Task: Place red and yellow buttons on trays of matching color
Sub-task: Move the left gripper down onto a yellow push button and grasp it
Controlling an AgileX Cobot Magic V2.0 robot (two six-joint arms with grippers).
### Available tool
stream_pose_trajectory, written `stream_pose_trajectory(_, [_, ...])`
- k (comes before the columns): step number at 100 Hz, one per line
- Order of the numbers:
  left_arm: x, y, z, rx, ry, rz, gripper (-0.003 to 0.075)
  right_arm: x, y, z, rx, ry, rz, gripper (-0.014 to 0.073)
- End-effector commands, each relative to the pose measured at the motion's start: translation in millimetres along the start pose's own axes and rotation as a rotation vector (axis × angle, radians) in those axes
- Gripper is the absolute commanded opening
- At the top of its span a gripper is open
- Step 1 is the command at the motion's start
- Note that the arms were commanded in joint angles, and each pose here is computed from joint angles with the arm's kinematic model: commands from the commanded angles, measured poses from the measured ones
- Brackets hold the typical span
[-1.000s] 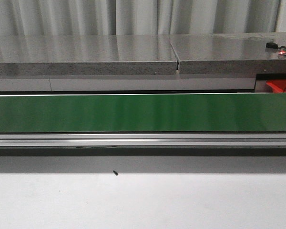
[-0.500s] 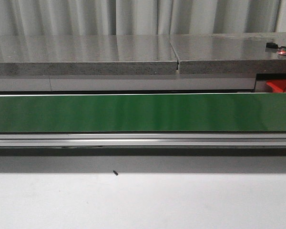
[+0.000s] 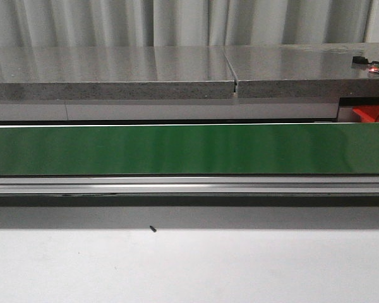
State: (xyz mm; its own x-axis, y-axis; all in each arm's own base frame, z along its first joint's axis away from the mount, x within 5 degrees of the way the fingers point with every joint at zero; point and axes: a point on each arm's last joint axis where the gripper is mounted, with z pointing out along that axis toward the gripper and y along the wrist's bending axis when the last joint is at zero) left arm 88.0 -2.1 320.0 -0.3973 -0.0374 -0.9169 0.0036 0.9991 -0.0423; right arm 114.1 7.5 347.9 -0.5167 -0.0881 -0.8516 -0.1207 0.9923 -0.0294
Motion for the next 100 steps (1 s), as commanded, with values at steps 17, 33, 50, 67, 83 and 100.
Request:
stream_pose_trajectory(17, [-32,21,20,-0.232,0.034,-0.067,0.0608,-12,-2,-6,0.018,-0.083,0.002,-0.0068])
stream_pose_trajectory(33, [-61,34,49,-0.305,0.111,-0.107,0.0608,-12,-2,-6,0.018,-0.083,0.002,-0.0068])
stream_pose_trajectory(50, [-87,46,87,-0.328,0.161,-0.152,0.0608,-12,-2,-6,0.019,-0.084,0.002,-0.0068])
stream_pose_trajectory(67, [-106,58,124,-0.354,0.201,-0.147,0.0608,-12,-2,-6,0.018,-0.084,0.003,-0.0068])
stream_pose_trajectory(83, [-120,68,156,-0.358,0.224,-0.170,0.0608,-12,-2,-6,0.018,-0.084,0.003,-0.0068])
stream_pose_trajectory(100, [-134,75,190,-0.356,0.272,-0.155,0.0608,-12,-2,-6,0.018,-0.084,0.003,-0.0068])
